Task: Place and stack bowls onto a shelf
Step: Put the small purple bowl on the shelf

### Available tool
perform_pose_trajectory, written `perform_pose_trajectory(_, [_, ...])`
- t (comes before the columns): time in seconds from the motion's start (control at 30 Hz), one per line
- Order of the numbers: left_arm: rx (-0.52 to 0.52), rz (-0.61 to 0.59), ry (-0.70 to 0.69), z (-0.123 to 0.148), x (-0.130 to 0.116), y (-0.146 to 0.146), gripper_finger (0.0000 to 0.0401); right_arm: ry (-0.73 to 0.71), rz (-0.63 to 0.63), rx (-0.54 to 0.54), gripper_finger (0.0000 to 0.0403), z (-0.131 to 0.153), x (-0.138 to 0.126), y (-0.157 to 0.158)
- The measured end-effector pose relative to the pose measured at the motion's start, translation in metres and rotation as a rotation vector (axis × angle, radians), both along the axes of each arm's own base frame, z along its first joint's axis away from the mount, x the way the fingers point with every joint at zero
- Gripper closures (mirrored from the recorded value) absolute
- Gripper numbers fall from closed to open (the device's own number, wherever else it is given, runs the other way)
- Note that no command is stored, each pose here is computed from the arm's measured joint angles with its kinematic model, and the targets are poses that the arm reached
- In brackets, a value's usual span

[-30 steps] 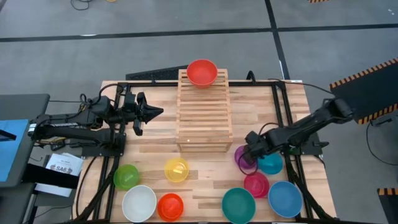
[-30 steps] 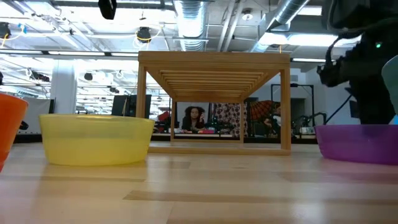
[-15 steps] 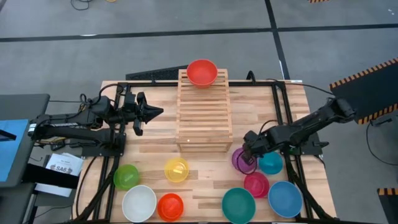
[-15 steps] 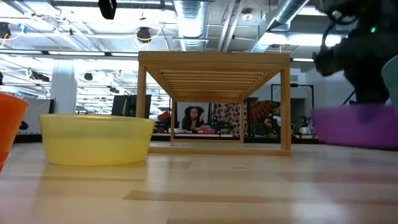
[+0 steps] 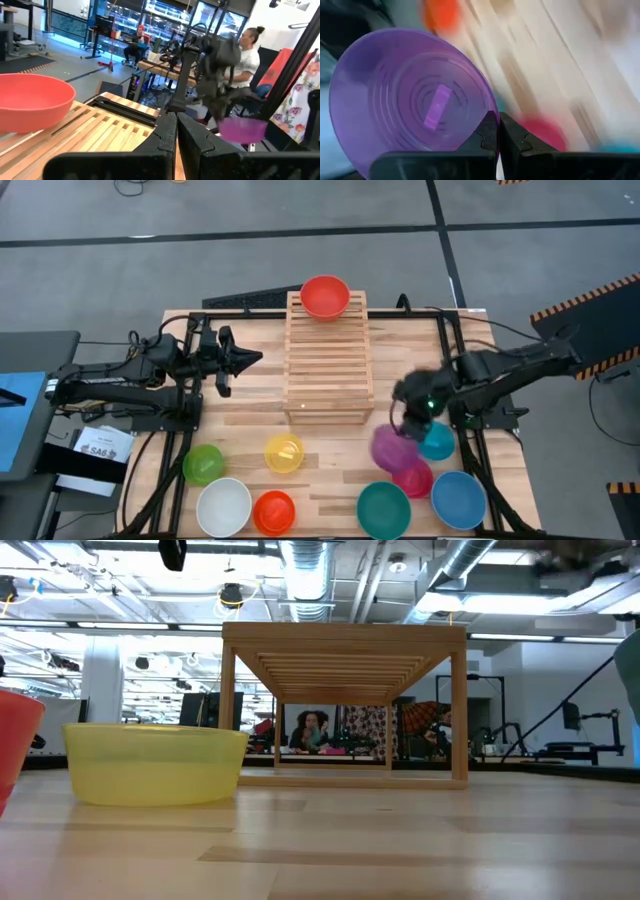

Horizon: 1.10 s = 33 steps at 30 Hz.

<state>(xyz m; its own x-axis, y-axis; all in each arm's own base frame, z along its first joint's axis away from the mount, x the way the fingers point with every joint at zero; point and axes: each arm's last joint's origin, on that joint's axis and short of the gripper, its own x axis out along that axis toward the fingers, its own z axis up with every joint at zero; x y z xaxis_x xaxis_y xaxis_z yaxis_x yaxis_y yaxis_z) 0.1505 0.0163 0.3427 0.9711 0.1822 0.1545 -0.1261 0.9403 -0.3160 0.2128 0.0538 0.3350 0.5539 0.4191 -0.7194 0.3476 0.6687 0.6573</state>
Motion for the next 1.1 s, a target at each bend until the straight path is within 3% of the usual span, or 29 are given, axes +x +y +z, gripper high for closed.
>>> perform_pose_trajectory(0.17, [-0.013, -0.002, -0.001, 0.0, 0.0, 0.0, 0.0401, -0.116, -0.192, -0.13, 0.0381, 0.042, 0.044, -0.027])
perform_pose_trajectory(0.23, [-0.013, -0.002, -0.002, 0.0, 0.0, 0.0, 0.0401, -0.089, -0.28, -0.202, 0.0381, 0.049, 0.06, -0.046])
perform_pose_trajectory(0.37, [0.004, 0.001, 0.001, 0.0, 0.0, 0.0, 0.0401, 0.0, -0.44, -0.323, 0.0381, 0.044, 0.09, -0.089])
perform_pose_trajectory(0.5, [0.006, 0.001, 0.009, -0.001, 0.0, 0.0, 0.0401, 0.112, -0.524, -0.344, 0.038, 0.023, 0.108, -0.127])
perform_pose_trajectory(0.73, [-0.028, -0.005, 0.003, -0.001, 0.0, 0.0, 0.0401, 0.23, -0.586, -0.338, 0.0372, -0.008, 0.122, -0.16])
perform_pose_trajectory(1.1, [-0.051, -0.011, 0.016, -0.002, 0.0, 0.0, 0.0401, 0.124, -0.591, -0.363, 0.0354, -0.002, 0.126, -0.171])
